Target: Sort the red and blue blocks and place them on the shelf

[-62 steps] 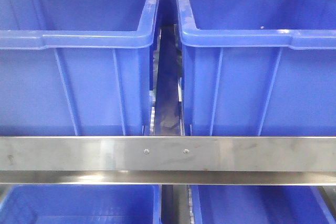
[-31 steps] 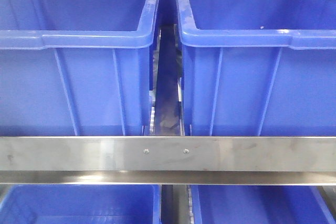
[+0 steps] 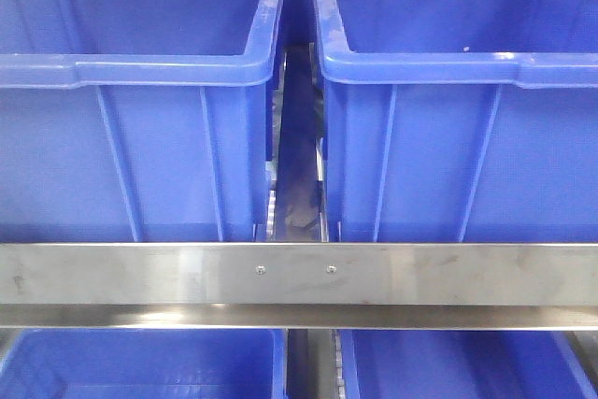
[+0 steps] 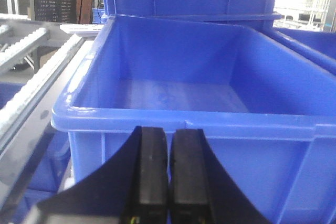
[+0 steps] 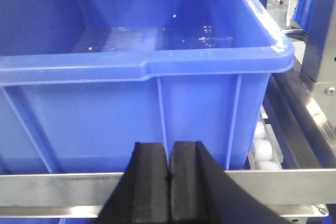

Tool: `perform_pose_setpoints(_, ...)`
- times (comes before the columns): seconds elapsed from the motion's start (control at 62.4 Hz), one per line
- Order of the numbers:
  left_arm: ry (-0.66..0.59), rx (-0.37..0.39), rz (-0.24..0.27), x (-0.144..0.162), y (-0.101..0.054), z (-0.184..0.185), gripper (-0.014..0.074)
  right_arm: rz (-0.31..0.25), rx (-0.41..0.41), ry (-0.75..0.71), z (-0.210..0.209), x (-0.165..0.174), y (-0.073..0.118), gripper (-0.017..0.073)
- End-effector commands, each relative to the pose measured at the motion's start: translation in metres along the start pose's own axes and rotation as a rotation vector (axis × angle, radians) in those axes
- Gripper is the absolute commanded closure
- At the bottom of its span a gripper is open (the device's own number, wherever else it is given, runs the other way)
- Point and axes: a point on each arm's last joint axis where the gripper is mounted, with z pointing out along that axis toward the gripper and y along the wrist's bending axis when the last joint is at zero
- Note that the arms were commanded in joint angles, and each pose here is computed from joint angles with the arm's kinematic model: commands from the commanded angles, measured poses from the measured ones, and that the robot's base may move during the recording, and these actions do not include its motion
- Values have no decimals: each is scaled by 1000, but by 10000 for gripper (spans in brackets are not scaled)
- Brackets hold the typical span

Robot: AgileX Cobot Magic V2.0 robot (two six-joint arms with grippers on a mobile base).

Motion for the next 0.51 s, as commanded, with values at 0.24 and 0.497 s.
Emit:
perform_pose_setpoints(0.24,-76,14,23,1,0,-1,470,-14,-15,-106,-2,-8,1,510)
perform_pose_setpoints(0.497,-76,14,28,1,0,-1,470,-14,-15,-106,-2,-8,1,510)
